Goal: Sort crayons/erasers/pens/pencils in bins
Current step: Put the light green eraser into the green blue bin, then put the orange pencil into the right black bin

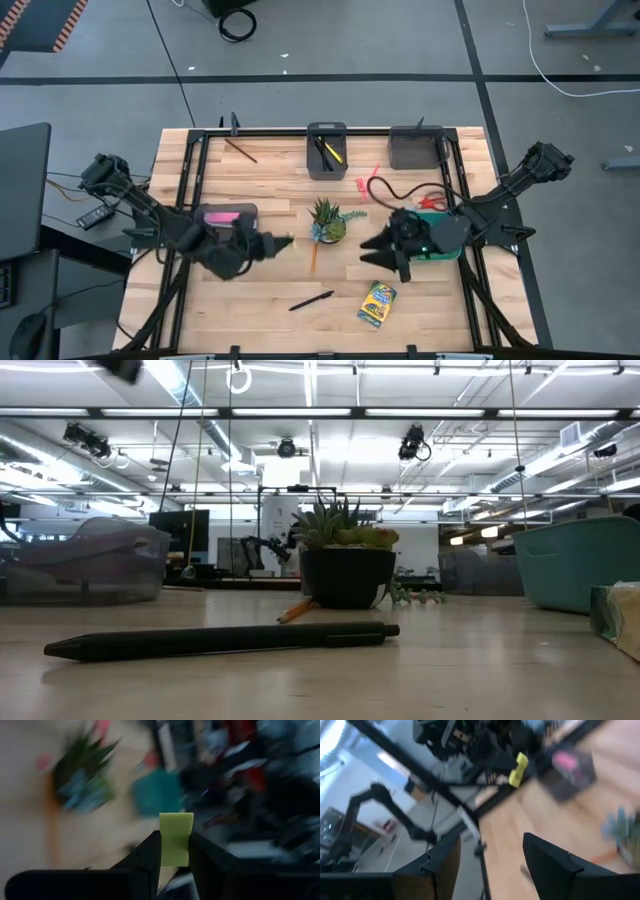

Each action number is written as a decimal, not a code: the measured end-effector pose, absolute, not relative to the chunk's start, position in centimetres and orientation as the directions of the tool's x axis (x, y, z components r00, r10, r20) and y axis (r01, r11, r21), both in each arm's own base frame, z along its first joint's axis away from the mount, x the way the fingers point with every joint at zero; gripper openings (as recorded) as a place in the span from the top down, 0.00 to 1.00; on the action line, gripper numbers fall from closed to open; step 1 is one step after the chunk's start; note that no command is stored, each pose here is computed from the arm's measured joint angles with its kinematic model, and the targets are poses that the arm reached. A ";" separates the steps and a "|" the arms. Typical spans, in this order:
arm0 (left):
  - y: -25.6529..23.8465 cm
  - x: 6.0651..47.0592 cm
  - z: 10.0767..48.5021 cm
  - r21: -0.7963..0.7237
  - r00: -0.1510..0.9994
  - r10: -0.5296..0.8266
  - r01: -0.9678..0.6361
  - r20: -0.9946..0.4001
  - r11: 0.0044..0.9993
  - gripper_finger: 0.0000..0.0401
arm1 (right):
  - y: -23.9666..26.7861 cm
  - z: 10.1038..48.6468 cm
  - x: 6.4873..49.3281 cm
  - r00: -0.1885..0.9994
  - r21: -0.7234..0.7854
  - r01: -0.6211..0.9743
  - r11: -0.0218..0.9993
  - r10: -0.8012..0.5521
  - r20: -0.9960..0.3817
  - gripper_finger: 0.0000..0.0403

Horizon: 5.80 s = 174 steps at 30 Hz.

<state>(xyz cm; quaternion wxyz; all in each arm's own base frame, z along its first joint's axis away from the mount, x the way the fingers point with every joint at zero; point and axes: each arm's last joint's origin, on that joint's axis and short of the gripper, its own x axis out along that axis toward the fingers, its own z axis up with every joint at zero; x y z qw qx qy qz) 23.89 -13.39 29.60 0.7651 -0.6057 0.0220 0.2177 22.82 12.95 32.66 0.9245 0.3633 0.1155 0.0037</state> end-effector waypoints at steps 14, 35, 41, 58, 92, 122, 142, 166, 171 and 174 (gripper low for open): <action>-7.9 27.3 33.1 -0.985 0.859 0.511 -0.105 -0.022 0.135 0.75 | 10.1 35.7 24.3 0.990 0.252 0.134 0.958 -0.138 -0.001 0.45; -5.9 27.9 33.9 -0.994 0.831 0.555 -0.027 0.039 0.110 0.76 | 5.6 35.6 30.8 0.964 0.085 0.264 0.961 -0.264 -0.014 0.42; -5.8 27.9 34.0 -0.992 0.833 0.552 -0.026 0.045 0.120 0.76 | 4.9 36.5 33.7 0.952 0.045 0.306 0.951 -0.304 -0.046 0.42; -5.9 27.9 34.1 -0.992 0.840 0.539 -0.014 0.055 0.122 0.76 | 4.4 36.7 34.9 0.926 0.049 0.364 0.930 -0.356 -0.126 0.46; -4.4 22.3 38.0 -0.852 0.880 0.469 -0.183 0.081 0.491 0.72 | 4.0 36.3 19.5 0.506 0.221 0.618 0.754 -0.166 -0.847 0.91; -4.1 21.1 38.9 -0.849 0.876 0.469 -0.157 0.116 0.504 0.74 | 4.7 35.0 17.5 0.227 0.115 0.542 0.832 -0.013 -0.974 0.59; -1.0 22.1 37.9 -0.891 0.858 0.511 -0.194 0.049 0.411 0.74 | 4.3 35.4 22.9 0.562 0.133 0.615 0.777 -0.314 -0.765 0.57; -0.4 21.9 33.5 -0.792 0.920 0.065 -0.368 -0.388 0.487 0.74 | 5.2 27.9 30.1 0.336 0.226 0.691 0.686 -0.028 -0.941 0.57; -1.6 21.9 33.6 -0.794 0.926 0.006 -0.328 -0.379 0.512 0.74 | 5.2 28.1 30.1 0.353 0.244 0.705 0.666 -0.030 -0.935 0.57; -2.3 21.9 33.6 -0.784 0.926 -0.023 -0.306 -0.378 0.540 0.74 | 5.4 28.1 30.1 0.352 0.247 0.705 0.665 -0.024 -0.936 0.57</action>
